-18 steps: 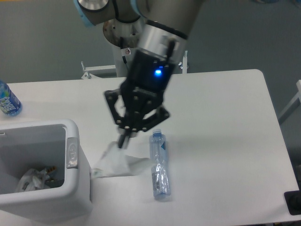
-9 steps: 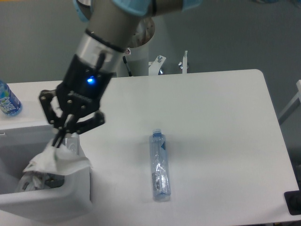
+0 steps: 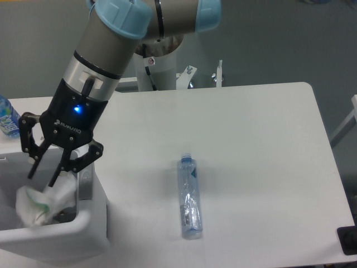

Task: Place the trash in the trash can
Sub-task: 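Open the gripper to drop the tissue into the bin, then move the open gripper over the clear plastic bottle and lower it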

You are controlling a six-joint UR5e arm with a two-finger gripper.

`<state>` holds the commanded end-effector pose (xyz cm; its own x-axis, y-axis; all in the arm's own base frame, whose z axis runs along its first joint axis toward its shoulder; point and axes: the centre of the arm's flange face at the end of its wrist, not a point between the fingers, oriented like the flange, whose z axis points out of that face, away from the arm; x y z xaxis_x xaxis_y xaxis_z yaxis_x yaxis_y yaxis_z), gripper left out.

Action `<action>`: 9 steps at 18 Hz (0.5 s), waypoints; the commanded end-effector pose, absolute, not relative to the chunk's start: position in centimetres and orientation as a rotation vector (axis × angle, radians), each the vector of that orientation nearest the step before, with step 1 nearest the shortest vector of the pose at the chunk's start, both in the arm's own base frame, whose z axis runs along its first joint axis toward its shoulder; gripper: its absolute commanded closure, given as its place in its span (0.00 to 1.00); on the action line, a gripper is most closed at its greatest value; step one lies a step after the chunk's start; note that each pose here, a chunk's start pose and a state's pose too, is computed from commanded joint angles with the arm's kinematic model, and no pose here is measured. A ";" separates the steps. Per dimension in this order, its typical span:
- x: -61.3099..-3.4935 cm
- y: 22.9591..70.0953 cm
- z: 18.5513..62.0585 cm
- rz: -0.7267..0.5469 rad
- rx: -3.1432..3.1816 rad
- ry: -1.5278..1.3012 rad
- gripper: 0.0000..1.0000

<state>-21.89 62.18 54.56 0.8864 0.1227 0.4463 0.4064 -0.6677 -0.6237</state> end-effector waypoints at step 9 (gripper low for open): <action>-31.7 58.5 53.3 -0.097 -2.349 -0.679 0.00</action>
<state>-31.70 58.46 53.30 0.8611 0.4457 0.2447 0.4964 -0.6324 -0.5947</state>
